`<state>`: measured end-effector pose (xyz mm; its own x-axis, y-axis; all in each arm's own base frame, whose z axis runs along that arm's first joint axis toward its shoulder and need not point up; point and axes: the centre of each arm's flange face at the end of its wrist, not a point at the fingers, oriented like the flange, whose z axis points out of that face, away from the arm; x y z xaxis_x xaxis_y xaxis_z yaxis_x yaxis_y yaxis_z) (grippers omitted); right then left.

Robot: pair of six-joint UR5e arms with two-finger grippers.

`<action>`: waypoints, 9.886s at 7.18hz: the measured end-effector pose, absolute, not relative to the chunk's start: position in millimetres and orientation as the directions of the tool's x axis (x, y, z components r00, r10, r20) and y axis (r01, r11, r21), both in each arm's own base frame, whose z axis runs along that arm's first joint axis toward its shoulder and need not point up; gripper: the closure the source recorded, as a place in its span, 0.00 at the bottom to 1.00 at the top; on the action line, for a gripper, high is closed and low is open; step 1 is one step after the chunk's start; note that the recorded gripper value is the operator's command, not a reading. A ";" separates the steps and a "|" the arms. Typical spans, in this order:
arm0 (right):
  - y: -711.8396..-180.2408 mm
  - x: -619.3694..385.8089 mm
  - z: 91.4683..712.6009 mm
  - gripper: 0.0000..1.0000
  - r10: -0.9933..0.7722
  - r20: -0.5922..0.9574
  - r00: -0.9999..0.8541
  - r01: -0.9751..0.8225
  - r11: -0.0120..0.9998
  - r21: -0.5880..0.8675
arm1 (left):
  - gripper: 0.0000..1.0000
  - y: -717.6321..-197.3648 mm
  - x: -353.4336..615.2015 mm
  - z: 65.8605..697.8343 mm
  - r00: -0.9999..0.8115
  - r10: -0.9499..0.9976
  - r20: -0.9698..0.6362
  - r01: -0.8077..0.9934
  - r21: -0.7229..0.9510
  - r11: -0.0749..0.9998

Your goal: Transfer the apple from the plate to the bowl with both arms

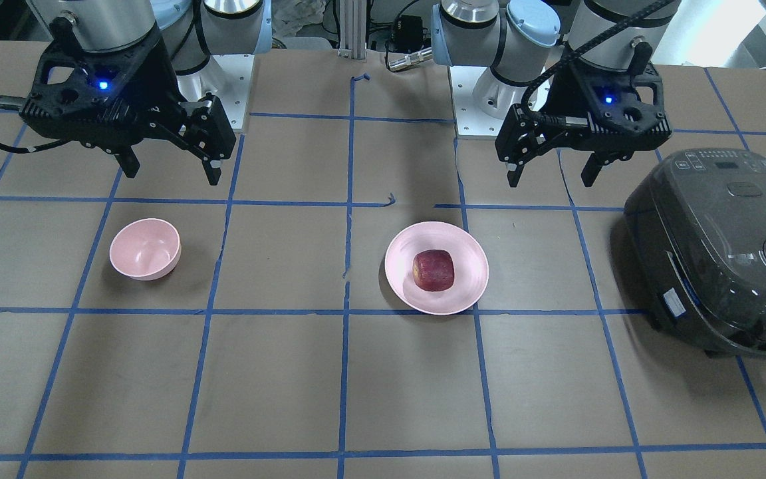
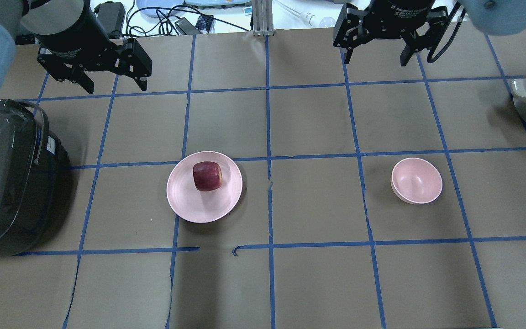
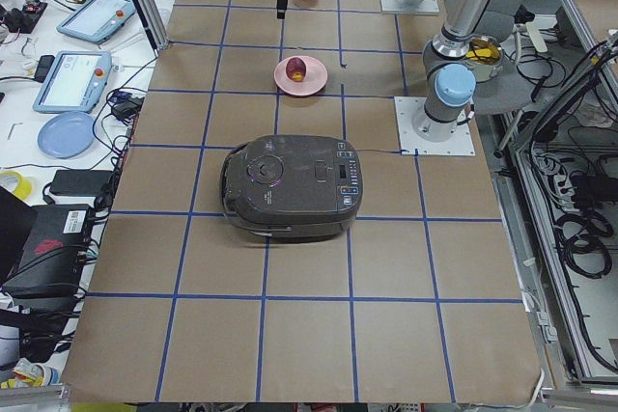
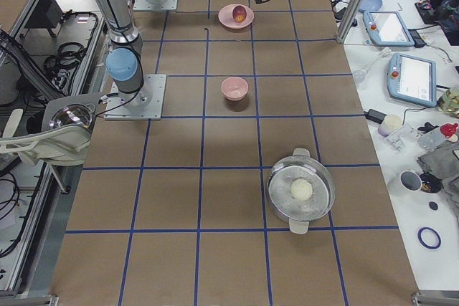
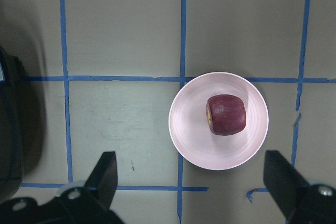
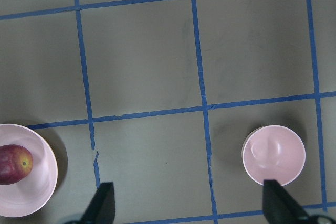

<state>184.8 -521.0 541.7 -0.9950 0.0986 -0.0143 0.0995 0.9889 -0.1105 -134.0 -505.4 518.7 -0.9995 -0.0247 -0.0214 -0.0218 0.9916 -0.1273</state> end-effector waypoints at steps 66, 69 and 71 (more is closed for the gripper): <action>-479.6 184.4 542.5 0.00 0.076 0.012 -0.997 0.075 0.995 -0.059 | 0.00 -468.3 -448.8 208.9 -0.942 -0.222 0.251 -0.225 0.019 0.974; -477.6 185.7 537.1 0.00 0.066 0.014 -0.998 0.066 0.997 -0.037 | 0.00 -472.1 -440.6 255.0 -0.944 -0.141 0.299 -0.166 -0.061 0.984; -478.1 183.3 531.4 0.00 0.069 0.020 -0.997 0.069 0.998 -0.009 | 0.00 -493.3 -385.4 286.5 -0.957 -0.088 0.277 -0.116 -0.087 0.989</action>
